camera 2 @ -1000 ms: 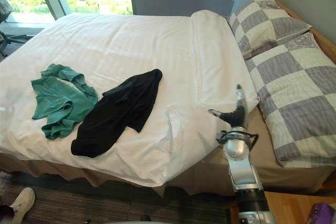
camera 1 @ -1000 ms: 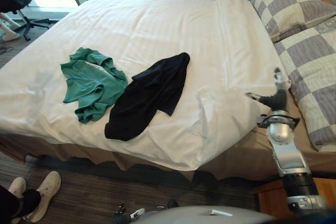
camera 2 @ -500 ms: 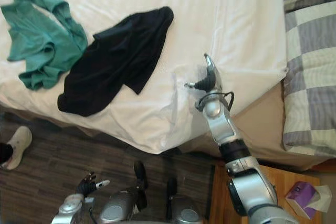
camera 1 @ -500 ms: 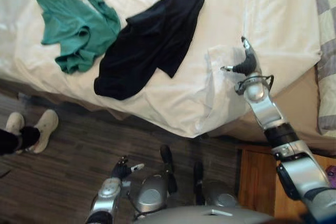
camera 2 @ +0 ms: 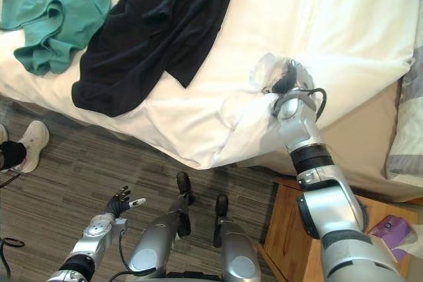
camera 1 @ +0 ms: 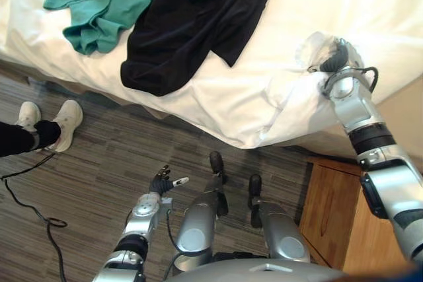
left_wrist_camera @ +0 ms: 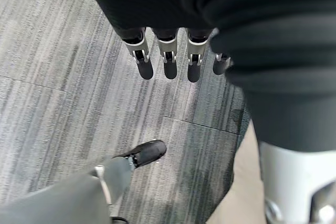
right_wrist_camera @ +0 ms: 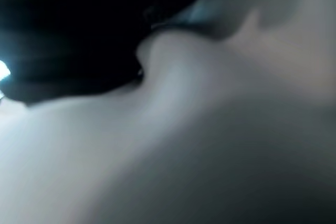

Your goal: Tidy the bed and pick cloth on bed and put in laundry

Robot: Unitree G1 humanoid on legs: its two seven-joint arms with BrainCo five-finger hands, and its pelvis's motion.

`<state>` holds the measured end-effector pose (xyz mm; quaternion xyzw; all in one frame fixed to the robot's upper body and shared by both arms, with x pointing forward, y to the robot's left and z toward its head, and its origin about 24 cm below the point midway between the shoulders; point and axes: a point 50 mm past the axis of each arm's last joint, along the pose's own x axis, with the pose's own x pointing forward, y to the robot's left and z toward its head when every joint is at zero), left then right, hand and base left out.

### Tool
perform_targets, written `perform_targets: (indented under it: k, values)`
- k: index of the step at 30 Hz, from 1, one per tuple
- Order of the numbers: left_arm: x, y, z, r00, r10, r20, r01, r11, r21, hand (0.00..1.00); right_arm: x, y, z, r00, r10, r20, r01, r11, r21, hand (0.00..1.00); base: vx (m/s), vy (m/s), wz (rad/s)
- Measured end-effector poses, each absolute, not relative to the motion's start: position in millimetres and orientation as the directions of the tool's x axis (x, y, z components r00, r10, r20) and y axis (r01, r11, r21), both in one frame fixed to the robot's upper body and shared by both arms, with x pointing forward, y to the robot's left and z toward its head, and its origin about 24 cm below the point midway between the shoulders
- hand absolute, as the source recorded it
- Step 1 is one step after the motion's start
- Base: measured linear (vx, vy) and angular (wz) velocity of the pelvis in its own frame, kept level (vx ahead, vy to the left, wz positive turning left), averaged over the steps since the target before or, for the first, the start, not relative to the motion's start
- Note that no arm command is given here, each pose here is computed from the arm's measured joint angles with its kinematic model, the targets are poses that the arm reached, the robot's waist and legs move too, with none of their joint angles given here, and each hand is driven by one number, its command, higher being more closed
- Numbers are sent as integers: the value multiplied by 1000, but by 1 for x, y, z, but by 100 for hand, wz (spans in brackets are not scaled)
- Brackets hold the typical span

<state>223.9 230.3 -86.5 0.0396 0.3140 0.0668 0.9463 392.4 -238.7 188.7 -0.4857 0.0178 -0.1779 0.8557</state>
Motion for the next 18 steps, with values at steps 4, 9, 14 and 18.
perform_targets:
  k: [4,9,14,18]
  values:
    - [230,229,-83,801,125,-585,-75,991,109,0,395,-243,186,931,-349,108,278,483,-830,100,31,-18,5]
    - [235,226,-77,820,97,-564,-51,994,96,0,385,-257,165,896,-441,58,376,681,-628,100,47,-20,-3]
    - [220,233,-80,817,126,-563,-70,990,120,0,350,-269,119,849,-529,-4,506,814,-287,100,52,-22,-22]
    - [194,234,-95,778,146,-611,-108,989,99,0,300,-288,68,777,-616,-130,620,785,-15,100,73,-44,-15]
